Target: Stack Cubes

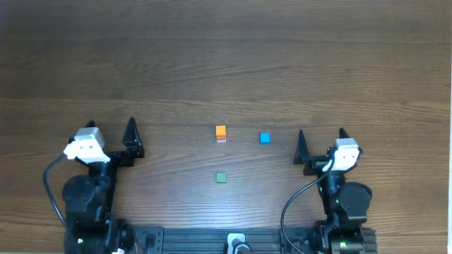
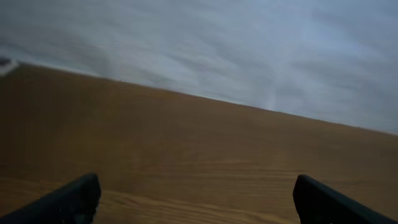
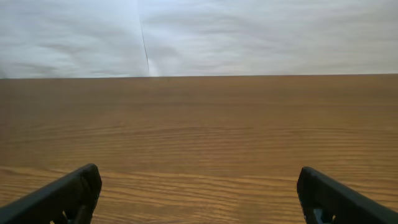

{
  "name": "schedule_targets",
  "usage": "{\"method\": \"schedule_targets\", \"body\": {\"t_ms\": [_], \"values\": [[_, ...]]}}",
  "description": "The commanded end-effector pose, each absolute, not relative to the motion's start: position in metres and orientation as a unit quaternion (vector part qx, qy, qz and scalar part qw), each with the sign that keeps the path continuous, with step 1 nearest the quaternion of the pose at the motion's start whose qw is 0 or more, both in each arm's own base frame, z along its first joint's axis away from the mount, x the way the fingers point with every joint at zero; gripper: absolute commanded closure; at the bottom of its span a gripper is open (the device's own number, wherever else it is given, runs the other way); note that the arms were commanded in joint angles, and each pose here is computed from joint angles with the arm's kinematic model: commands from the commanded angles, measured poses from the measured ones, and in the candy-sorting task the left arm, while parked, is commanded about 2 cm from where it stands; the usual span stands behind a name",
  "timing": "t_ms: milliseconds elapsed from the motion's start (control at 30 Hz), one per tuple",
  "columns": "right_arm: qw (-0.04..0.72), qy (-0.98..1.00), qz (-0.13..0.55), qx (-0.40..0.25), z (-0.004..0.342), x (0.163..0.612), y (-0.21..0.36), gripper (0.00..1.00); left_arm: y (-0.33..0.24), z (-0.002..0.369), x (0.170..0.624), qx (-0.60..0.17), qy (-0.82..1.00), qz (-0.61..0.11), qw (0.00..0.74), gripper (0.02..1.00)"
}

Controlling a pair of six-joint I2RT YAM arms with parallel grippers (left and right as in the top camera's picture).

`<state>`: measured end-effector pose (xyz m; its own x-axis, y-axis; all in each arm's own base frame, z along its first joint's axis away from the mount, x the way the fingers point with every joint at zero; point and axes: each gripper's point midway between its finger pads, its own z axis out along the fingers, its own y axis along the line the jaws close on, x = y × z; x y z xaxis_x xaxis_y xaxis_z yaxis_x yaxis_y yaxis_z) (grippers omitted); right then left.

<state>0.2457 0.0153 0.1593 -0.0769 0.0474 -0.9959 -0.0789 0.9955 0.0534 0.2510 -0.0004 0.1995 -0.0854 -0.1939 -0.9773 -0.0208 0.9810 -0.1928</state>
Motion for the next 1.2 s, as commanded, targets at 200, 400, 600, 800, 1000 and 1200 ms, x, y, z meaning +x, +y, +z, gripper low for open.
{"method": "schedule_targets", "body": {"t_ms": [200, 400, 600, 800, 1000, 1200], "values": [[0.679, 0.732, 0.043, -0.012, 0.157, 0.246, 0.015, 0.007, 0.000, 0.188, 0.247, -0.026, 0.689, -0.043, 0.723, 0.020], [0.679, 0.732, 0.043, -0.012, 0.157, 0.246, 0.015, 0.009, -0.001, 0.170, 0.247, -0.026, 0.713, -0.046, 0.699, 0.020], [0.679, 0.732, 0.043, -0.012, 0.157, 0.246, 0.015, 0.007, -0.002, 0.158, 0.246, -0.027, 0.730, -0.048, 0.681, 0.018], [0.679, 0.732, 0.043, -0.012, 0.157, 0.246, 0.015, 0.007, -0.002, 0.158, 0.246, -0.027, 0.730, -0.048, 0.681, 0.020], [0.679, 0.732, 0.043, -0.012, 0.157, 0.246, 0.015, 0.009, -0.002, 0.157, 0.246, -0.027, 0.731, -0.048, 0.680, 0.018], [0.679, 0.732, 0.043, -0.012, 0.157, 0.246, 0.015, 0.007, -0.002, 0.157, 0.246, -0.027, 0.731, -0.048, 0.680, 0.020]]}}
